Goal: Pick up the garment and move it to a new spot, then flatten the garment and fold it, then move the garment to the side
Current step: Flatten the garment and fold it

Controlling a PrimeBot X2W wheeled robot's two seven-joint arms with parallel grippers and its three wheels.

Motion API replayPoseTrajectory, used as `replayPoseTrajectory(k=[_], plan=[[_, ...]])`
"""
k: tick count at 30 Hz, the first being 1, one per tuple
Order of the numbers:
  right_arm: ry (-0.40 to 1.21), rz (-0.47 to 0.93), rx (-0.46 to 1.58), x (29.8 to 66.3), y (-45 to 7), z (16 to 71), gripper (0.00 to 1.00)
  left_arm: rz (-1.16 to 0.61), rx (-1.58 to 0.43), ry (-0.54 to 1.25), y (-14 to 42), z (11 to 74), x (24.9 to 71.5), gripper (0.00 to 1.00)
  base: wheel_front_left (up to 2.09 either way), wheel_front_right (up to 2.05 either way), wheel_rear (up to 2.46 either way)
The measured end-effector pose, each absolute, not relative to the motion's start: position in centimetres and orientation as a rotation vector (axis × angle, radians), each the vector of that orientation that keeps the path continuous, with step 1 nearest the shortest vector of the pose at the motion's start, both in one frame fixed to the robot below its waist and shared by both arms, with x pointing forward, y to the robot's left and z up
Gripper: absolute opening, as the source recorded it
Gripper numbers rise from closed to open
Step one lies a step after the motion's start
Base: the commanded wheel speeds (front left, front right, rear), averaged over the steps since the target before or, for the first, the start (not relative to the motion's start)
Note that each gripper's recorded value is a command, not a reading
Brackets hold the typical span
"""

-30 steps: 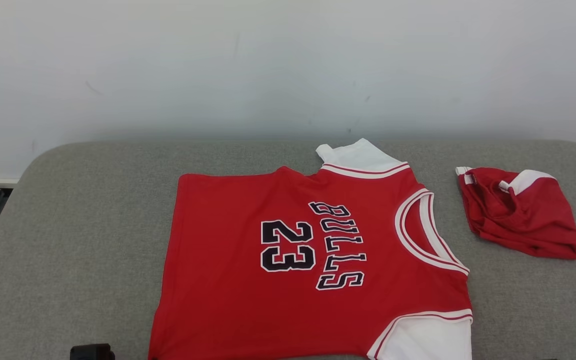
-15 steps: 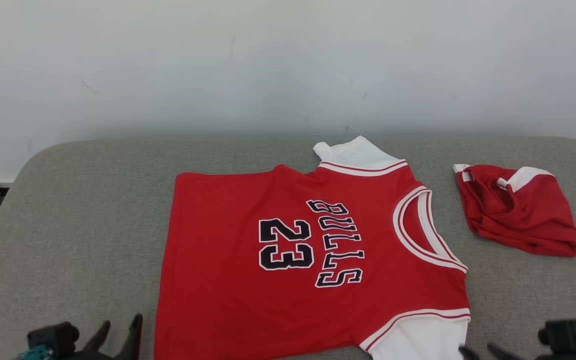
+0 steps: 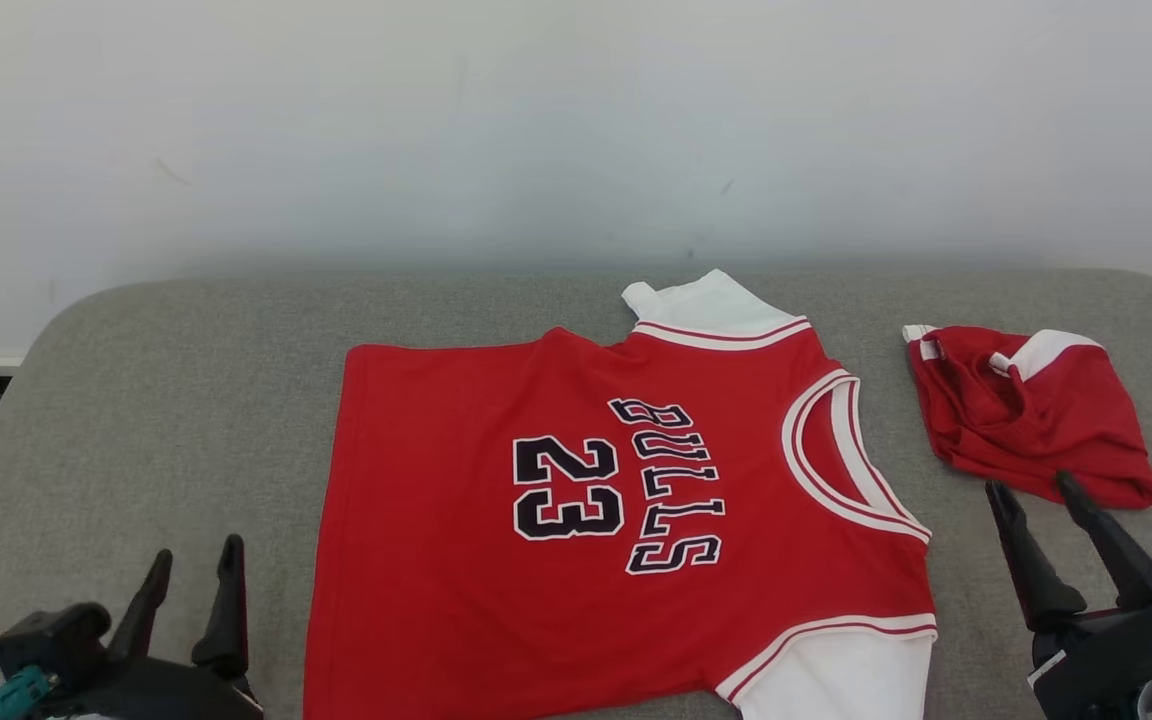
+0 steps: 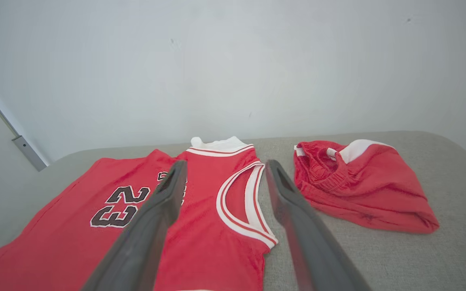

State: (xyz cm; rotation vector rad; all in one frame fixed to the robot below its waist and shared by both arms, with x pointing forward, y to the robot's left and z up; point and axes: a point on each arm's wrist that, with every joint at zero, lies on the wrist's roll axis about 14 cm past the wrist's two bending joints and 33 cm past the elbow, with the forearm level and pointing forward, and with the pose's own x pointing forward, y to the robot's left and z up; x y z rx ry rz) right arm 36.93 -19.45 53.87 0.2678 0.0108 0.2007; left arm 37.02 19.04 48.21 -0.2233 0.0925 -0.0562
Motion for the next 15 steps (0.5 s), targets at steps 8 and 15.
replayPoseTrajectory(k=[8, 15], plan=[[-0.046, 0.15, 0.235, 36.8, -20.3, 54.2, 1.0, -0.028, -0.26, 0.057, 19.0, 48.8, 36.4, 1.0, 0.0, 0.0, 0.0], [-0.031, 0.054, 0.178, 36.1, -22.1, 52.3, 1.0, 0.007, -0.231, 0.049, 19.1, 48.2, 35.7, 1.0, 0.0, 0.0, 0.0]])
